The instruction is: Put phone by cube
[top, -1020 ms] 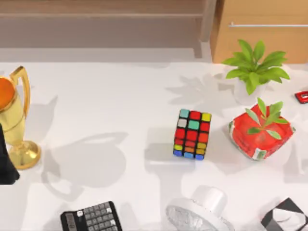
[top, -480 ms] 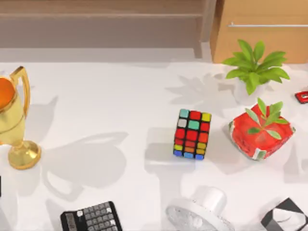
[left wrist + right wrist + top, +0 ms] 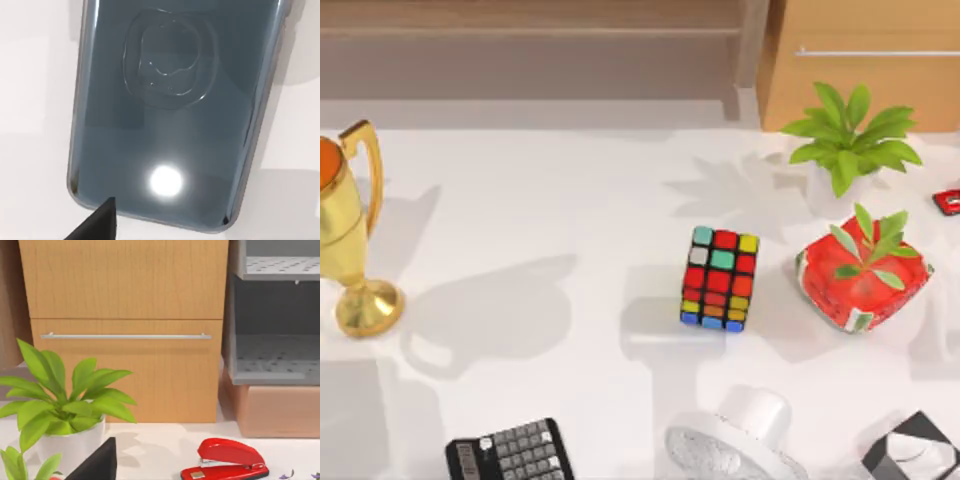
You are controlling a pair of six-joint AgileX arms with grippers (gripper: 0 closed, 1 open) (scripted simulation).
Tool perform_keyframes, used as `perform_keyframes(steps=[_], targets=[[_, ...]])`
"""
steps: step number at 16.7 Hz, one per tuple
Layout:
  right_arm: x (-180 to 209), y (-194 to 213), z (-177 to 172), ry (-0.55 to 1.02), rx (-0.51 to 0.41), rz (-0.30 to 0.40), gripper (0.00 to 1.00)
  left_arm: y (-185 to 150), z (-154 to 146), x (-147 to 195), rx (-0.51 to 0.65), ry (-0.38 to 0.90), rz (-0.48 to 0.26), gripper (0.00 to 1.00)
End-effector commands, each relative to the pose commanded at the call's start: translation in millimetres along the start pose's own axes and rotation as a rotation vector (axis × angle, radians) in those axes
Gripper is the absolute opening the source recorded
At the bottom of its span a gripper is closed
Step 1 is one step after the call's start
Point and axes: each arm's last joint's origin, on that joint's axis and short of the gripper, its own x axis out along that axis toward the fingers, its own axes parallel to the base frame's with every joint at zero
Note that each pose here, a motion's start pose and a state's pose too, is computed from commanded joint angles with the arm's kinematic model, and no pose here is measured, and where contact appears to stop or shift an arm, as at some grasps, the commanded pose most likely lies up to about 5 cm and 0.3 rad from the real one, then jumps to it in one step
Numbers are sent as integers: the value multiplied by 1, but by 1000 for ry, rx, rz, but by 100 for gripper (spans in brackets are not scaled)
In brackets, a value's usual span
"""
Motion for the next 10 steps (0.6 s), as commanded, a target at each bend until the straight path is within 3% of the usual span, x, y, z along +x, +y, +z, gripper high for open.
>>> perform_keyframes(steps=[4,10], targets=[[0,0,0,0,0,0,100,29,37,25,86,109,-78,100],[0,0,0,0,0,0,100,42,59,31,158,117,-112,100]])
